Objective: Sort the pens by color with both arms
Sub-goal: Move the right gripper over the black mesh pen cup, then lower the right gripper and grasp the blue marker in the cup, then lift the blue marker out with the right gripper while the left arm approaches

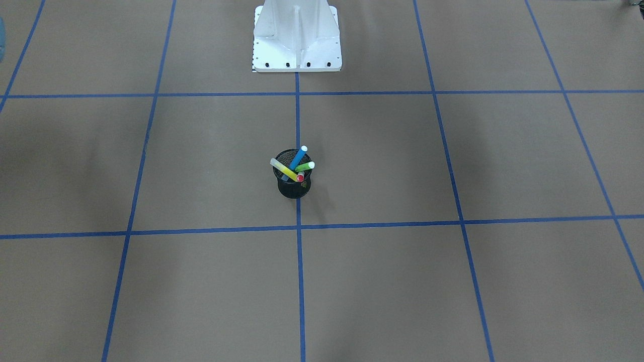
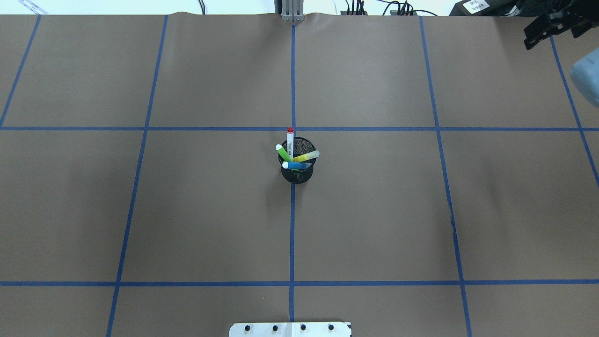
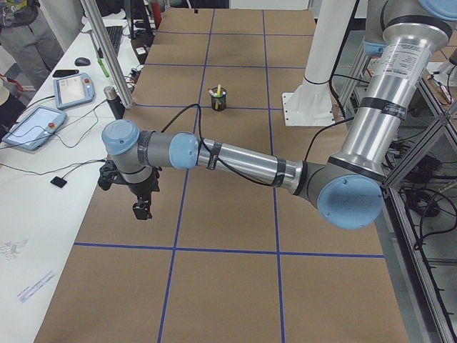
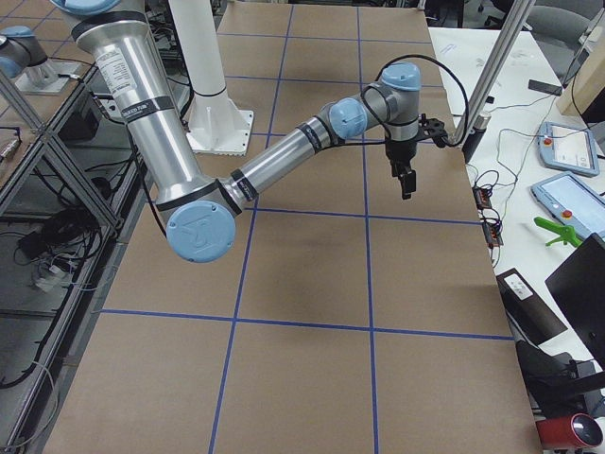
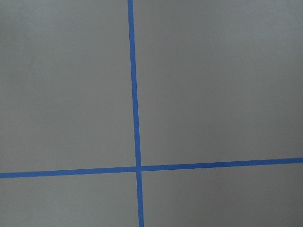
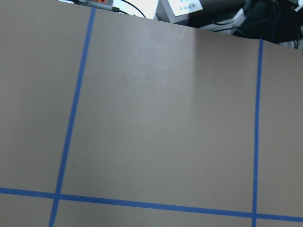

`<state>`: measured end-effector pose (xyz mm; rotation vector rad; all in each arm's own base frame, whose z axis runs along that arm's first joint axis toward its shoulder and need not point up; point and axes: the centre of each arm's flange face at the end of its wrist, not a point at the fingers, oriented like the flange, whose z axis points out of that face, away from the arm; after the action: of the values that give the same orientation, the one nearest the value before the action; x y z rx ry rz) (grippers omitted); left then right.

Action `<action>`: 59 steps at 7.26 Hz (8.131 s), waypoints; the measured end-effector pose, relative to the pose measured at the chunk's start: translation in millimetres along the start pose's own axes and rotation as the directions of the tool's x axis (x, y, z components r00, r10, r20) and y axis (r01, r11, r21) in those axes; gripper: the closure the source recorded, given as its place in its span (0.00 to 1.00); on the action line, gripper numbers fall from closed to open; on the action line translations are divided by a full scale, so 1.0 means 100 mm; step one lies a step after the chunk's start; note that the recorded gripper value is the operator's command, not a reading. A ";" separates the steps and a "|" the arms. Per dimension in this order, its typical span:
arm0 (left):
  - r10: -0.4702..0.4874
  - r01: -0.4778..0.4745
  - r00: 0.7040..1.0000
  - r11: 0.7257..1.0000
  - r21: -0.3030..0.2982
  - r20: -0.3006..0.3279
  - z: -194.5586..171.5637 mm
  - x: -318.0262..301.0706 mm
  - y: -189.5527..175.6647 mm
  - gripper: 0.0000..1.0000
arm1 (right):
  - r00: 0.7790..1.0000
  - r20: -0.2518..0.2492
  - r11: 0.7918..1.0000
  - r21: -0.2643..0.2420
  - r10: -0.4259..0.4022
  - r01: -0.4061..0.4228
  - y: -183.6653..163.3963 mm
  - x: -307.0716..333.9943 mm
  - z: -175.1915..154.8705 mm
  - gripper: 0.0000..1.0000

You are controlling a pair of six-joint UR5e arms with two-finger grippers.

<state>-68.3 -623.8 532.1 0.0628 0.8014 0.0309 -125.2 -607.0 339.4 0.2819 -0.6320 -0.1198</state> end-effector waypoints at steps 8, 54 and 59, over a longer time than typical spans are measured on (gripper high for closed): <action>0.000 0.000 1.000 1.000 0.014 -0.003 -0.09 0.10 0.01 0.00 | 0.565 -0.138 0.493 -0.350 0.814 -0.796 -0.02 -3.23 0.08 0.08; -0.043 0.041 0.998 0.998 -0.039 -0.050 -0.16 1.25 0.04 0.00 | 0.642 0.043 0.598 -0.414 0.766 -0.686 0.25 -4.14 -0.83 0.78; -0.076 0.079 0.990 0.997 0.024 -0.122 0.09 3.72 0.33 0.00 | 0.935 0.217 0.956 0.012 0.282 -0.292 -0.27 -3.34 -0.95 0.77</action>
<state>196.8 -572.6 273.7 0.0571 0.9247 -0.0505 -336.4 -545.9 69.5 0.2179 -0.8835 0.1478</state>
